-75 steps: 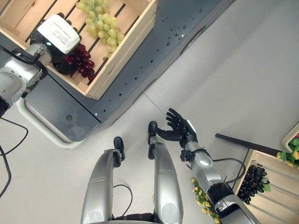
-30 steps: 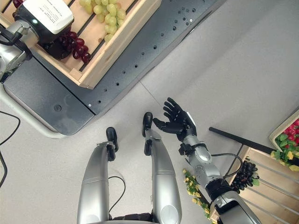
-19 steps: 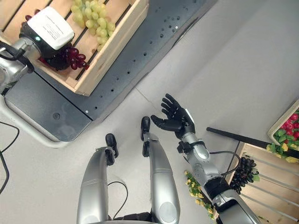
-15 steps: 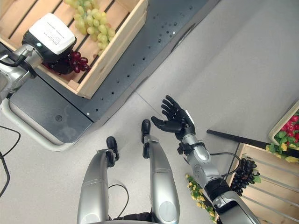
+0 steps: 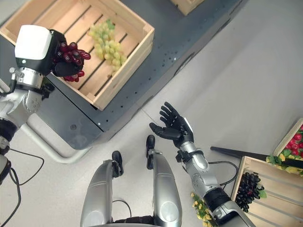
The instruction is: Pick up the fruits from the basket on one side to the basket on the other side
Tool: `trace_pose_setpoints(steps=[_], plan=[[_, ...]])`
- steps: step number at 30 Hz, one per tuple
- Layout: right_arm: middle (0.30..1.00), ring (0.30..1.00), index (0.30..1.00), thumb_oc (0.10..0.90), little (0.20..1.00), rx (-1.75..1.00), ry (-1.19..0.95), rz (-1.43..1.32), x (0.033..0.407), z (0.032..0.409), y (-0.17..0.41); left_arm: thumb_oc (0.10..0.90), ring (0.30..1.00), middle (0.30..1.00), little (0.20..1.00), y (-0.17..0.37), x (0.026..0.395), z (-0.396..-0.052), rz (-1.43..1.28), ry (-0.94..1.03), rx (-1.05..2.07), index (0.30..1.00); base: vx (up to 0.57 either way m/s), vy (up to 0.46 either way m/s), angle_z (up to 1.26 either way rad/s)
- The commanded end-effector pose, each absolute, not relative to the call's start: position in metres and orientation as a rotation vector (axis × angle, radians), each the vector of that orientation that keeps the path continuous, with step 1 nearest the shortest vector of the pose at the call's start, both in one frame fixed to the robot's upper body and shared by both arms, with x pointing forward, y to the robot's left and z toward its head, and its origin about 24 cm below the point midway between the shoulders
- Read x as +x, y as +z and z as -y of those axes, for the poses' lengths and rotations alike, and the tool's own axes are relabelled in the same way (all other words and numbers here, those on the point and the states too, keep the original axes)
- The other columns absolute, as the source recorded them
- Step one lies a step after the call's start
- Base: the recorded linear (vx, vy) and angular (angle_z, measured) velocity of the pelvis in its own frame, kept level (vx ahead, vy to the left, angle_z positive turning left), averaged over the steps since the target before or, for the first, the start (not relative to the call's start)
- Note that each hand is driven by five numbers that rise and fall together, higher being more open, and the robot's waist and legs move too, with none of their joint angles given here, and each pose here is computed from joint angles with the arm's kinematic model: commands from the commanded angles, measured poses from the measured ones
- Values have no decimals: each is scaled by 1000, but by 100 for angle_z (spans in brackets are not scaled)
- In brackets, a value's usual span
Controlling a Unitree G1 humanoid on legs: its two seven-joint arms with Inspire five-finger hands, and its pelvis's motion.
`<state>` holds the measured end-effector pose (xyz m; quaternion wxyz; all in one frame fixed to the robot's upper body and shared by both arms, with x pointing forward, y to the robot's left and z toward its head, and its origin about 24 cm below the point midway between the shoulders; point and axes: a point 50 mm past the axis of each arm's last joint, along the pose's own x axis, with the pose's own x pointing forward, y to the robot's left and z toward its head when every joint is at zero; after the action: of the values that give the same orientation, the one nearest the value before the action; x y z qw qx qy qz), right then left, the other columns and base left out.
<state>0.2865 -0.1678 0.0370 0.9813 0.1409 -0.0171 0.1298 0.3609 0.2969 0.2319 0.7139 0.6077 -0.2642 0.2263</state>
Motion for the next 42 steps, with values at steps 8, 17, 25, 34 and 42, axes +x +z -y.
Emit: trace_pose_setpoints(steps=[8,17,25,34,42], plan=[[900,900,900,800,900,77,337,270,279,161,75,400,300,300,300,270,340,-316,751,740,519,300,46,-8,0],[900,900,900,800,900,-28,476,341,278,149,91,400,300,300,300,220,349,-303,573,488,163,300,104,-59,1],[900,900,900,800,900,5,517,377,294,130,117,400,300,300,300,197,358,-276,480,248,80,300,33,-91,6],[900,900,900,800,900,33,537,303,319,113,135,400,300,300,300,205,372,-242,419,20,172,300,-2,-84,4],[900,900,900,800,900,83,588,229,335,91,148,400,300,300,300,220,382,-213,441,-117,240,300,-22,-60,7]])
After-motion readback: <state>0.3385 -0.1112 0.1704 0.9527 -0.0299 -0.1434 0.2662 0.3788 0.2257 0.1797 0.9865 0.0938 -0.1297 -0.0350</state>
